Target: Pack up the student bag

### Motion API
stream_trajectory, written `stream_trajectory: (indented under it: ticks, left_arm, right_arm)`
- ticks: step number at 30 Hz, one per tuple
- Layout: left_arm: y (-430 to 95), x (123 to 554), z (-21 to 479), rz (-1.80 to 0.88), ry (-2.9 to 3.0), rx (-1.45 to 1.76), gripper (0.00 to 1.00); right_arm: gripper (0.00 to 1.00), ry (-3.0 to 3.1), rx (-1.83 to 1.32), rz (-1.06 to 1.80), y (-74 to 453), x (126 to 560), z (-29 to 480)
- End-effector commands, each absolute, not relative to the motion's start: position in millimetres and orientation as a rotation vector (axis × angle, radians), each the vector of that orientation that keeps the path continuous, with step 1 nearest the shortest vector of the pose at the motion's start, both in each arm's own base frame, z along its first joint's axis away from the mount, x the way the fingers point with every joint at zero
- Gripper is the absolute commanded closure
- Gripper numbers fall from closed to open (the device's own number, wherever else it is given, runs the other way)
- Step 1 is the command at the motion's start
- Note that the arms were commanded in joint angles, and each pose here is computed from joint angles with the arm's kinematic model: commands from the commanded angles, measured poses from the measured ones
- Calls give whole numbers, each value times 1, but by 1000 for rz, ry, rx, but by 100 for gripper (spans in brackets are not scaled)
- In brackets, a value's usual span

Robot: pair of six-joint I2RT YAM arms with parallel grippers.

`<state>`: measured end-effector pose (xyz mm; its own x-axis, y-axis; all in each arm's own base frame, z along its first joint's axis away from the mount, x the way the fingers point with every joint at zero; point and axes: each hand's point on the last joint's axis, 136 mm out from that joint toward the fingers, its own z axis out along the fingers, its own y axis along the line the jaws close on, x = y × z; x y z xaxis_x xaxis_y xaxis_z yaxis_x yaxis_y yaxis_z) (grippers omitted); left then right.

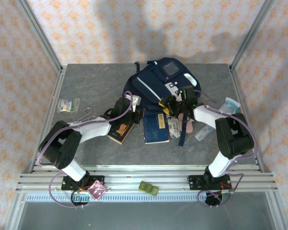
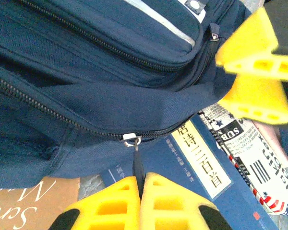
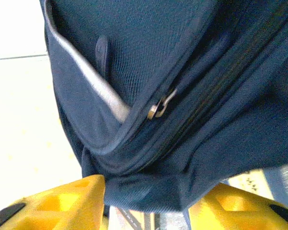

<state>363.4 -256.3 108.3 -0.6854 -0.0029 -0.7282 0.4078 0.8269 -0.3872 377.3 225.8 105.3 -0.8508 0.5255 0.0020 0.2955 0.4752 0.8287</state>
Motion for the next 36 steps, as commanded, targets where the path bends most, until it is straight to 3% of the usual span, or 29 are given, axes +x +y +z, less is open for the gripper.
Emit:
stream_trajectory:
  ticks: [1, 4, 12, 16, 18, 21, 36]
  left_arm:
    - [-277, 366, 124, -763, 2181, 351, 100]
    - [-277, 364, 122, -757, 2186, 360, 100]
    - [-271, 368, 115, -678, 2209, 379, 100]
    - [-272, 370, 110, -673, 2213, 384, 100]
    - [-273, 372, 108, -673, 2221, 383, 82]
    - [-276, 375, 106, -687, 2220, 381, 69]
    - [-281, 396, 86, -718, 2229, 325, 49]
  right_arm:
    - [51, 2340, 772, 1448, 245, 380, 125]
    - [52, 2332, 824, 1446, 252, 383, 115]
    - [71, 2314, 946, 1365, 248, 403, 98]
    - [91, 2314, 962, 1382, 250, 405, 93]
    - [94, 2307, 963, 1384, 250, 404, 94]
    - [95, 2308, 953, 1385, 250, 403, 95]
    - [97, 2298, 917, 1407, 253, 405, 105]
